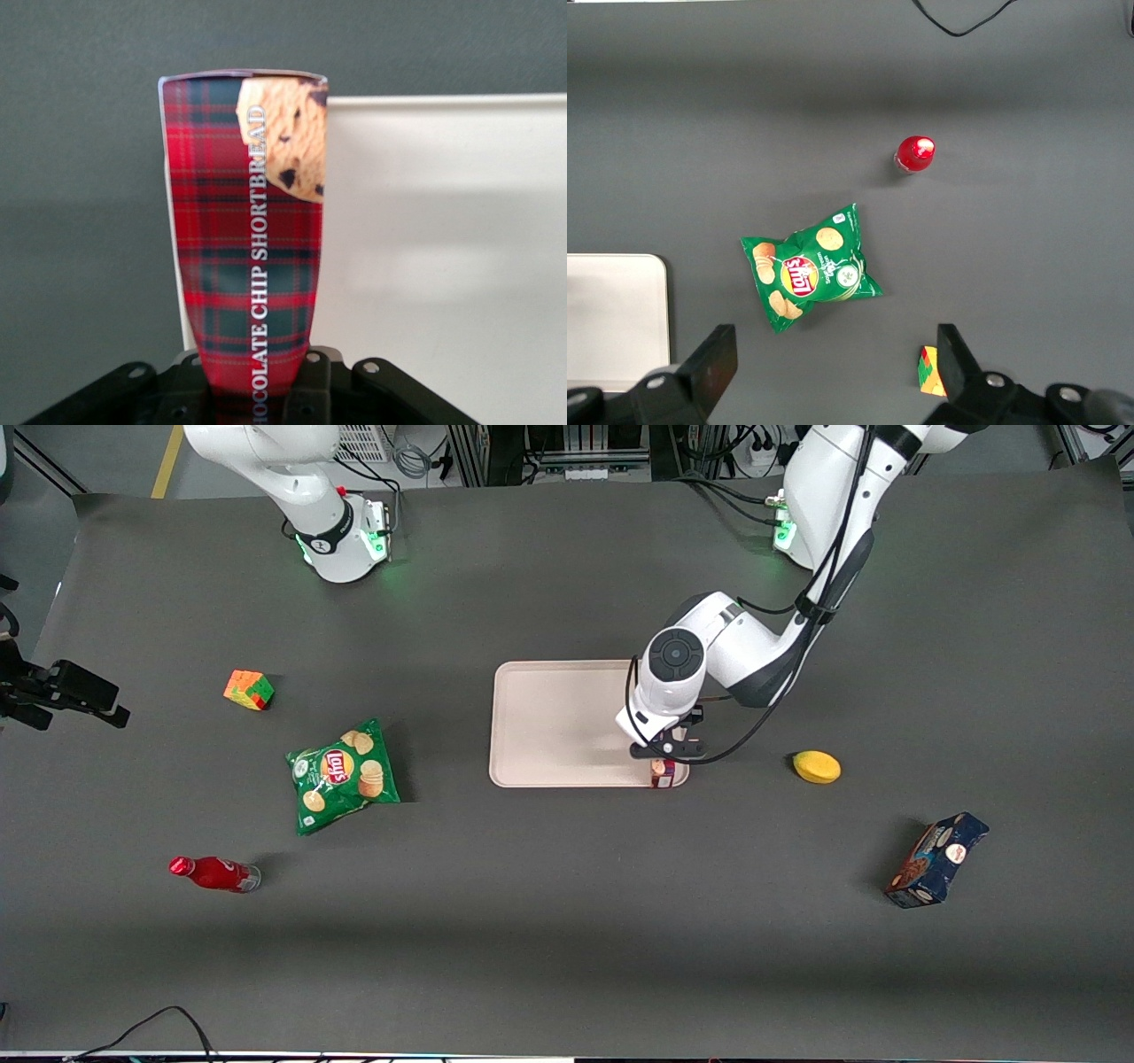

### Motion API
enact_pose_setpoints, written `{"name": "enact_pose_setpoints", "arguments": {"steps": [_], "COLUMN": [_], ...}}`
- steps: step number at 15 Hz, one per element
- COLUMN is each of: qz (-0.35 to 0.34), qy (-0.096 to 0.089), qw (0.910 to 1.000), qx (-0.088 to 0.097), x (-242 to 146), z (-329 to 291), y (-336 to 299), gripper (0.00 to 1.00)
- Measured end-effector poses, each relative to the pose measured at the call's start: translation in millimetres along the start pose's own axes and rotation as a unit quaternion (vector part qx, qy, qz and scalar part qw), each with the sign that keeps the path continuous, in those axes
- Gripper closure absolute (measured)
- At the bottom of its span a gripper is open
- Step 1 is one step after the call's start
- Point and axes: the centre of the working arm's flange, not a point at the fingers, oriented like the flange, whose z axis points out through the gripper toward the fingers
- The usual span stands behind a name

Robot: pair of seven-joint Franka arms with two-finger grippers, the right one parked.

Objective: Place red cookie box on tray
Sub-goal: 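Lower the box onto the tray edge and open the left gripper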

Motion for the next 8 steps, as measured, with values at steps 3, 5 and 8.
{"name": "enact_pose_setpoints", "arguments": {"steps": [3,5,8], "qz": [-0.002,-0.007,-0.011], "qy": [-0.009,-0.010,-0.010], "qw": [0.9999,0.9999,0.9998], "qx": [0.010,0.011,0.010], "x": [-4.7,-6.4,-7.1], "z": [-0.1,0.2,0.2], "y": [-0.5,0.7,1.6], "gripper": [0.72,0.72,0.72]}}
